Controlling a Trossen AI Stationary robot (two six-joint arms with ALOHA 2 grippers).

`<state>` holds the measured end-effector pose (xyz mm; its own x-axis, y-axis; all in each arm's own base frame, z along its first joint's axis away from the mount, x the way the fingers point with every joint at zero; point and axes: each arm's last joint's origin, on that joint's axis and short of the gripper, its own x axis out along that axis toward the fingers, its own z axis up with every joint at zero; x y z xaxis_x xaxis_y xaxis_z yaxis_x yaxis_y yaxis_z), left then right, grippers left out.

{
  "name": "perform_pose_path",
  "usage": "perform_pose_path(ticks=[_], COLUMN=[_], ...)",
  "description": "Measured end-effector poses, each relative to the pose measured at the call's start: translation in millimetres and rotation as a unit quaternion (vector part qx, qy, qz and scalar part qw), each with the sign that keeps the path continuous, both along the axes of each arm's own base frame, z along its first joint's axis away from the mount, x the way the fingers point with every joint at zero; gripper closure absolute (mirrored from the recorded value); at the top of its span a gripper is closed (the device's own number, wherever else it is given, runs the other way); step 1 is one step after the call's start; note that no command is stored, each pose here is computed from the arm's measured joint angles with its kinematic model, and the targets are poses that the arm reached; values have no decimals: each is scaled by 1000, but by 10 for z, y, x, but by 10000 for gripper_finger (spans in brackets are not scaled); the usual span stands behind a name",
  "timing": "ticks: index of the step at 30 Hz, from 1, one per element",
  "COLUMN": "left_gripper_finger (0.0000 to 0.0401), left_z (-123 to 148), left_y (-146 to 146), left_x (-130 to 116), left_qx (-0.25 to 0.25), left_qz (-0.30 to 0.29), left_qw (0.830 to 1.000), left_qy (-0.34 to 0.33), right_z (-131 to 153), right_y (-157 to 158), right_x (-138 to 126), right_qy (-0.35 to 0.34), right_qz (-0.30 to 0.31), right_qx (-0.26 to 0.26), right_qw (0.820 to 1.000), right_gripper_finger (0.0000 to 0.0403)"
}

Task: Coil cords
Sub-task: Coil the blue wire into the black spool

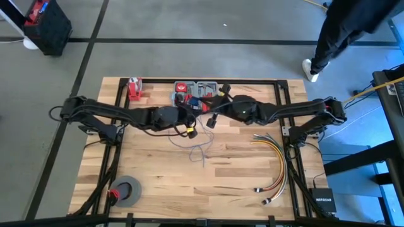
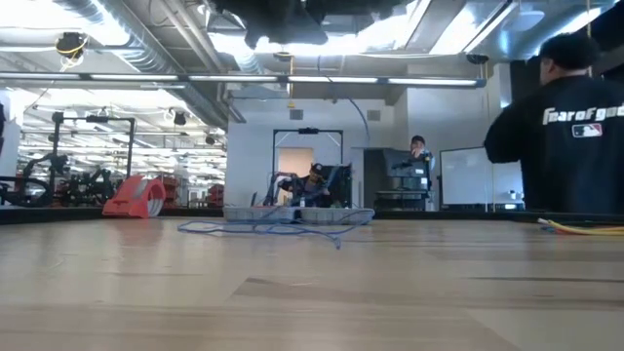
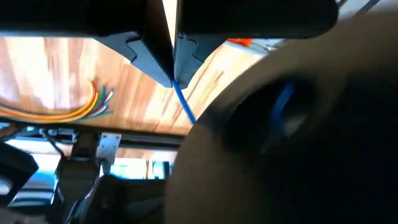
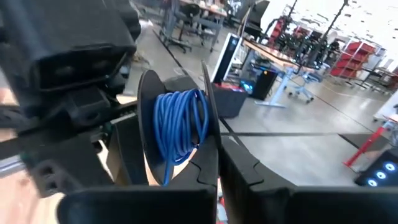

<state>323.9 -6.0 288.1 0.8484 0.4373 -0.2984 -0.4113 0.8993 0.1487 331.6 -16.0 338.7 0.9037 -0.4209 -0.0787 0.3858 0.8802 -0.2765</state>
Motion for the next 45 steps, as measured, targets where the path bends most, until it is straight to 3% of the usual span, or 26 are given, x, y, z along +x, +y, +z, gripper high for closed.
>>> perform_pose_path(ticks=[12, 25, 33, 40, 45], left_gripper_finger=[400, 400, 400, 400, 400], left_z=[2, -46, -100, 124, 300], left_y=[-8, -9, 121, 158, 124], left_x=[3, -5, -153, -396, -599], left_qx=[-2, 8, 70, 95, 75], left_qz=[-7, -9, 84, 92, 92], left_qw=[1000, 1000, 988, 985, 990], left_qy=[-2, 21, 106, 107, 80], right_z=[567, 830, 709, 452, 207], right_y=[127, 198, 376, 334, 312], right_x=[-246, -316, -365, -385, -370], right_qy=[-51, -11, 83, 176, 225], right_qz=[26, 40, 73, 51, 22], right_qx=[-12, -21, -24, -8, -19], right_qw=[998, 999, 994, 983, 974], right_gripper_finger=[397, 397, 397, 397, 397])
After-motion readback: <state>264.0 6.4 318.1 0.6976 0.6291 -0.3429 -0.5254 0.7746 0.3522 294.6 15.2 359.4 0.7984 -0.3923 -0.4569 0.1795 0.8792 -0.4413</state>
